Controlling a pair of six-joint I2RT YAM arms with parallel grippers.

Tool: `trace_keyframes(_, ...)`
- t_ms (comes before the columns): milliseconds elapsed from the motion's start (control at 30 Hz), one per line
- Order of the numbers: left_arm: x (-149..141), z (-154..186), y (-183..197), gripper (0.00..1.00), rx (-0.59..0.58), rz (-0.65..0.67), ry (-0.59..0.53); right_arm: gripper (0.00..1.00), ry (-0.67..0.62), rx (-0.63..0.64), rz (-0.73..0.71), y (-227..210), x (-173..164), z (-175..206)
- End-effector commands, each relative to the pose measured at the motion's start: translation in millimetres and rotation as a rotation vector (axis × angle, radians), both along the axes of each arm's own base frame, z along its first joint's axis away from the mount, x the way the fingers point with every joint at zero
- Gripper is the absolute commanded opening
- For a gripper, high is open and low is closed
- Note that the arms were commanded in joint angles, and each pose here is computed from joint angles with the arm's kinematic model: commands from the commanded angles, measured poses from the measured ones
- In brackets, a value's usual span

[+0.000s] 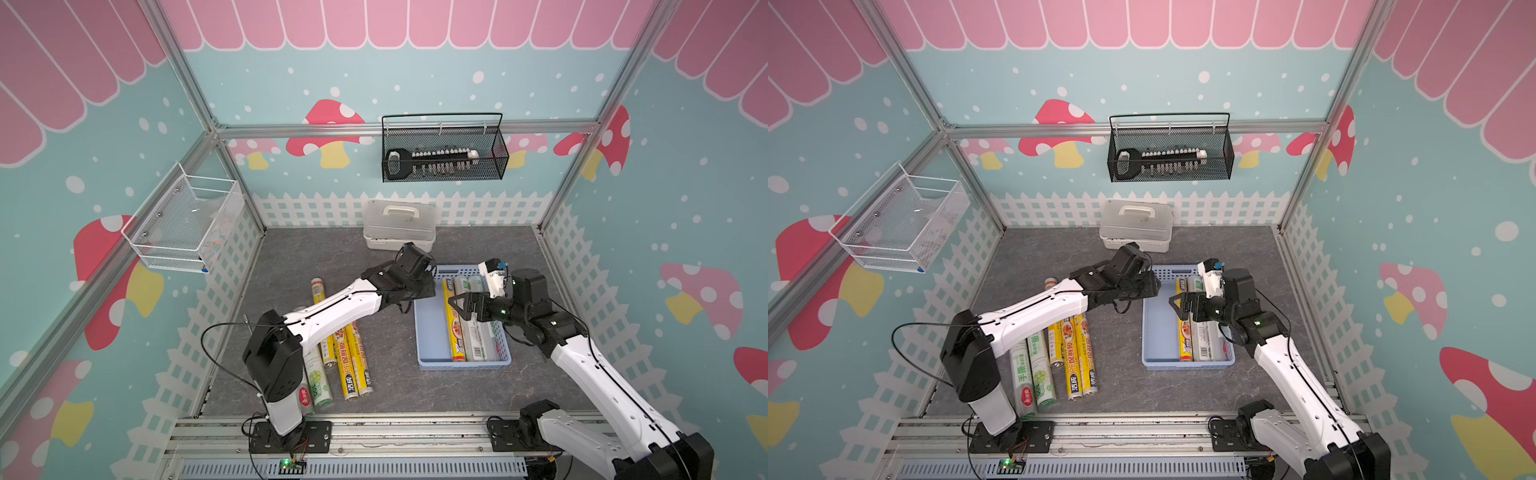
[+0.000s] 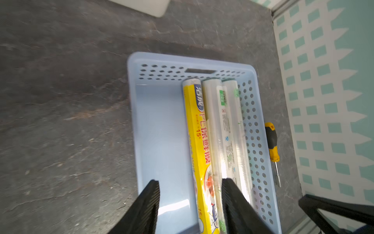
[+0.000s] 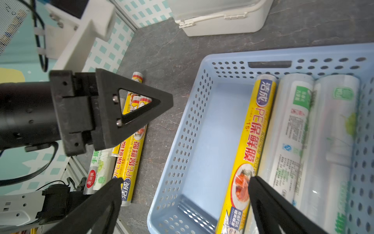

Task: Put the plastic wrap into the basket
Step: Place the plastic wrap in the basket, then pick up the plastic wrap from the center of the board.

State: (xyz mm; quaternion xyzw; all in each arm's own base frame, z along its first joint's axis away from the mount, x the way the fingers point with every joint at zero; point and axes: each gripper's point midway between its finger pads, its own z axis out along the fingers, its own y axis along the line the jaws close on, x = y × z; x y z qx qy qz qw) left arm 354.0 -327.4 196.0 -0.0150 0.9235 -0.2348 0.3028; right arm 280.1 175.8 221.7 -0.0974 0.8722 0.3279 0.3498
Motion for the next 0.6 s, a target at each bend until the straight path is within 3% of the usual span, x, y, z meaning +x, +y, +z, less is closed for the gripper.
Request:
trace_keyframes(0,10.2,9.0,66.5,0.51,0.072,0.176,-0.083,1.0,-0.052,-0.023,0.126,34.8,2.2,15.6)
trace_keyframes(300,-45.2,-42.8,230.8,0.5,0.097,0.544,0.062,1.0,-0.043,-0.114,0.344,126.7,-6.9,-2.9)
trace_keyframes(567,-95.0,-75.1,305.0,0.51,0.171,0.729,0.209,1.0,-0.029,-0.171,0.495,188.8,-24.1,-24.9)
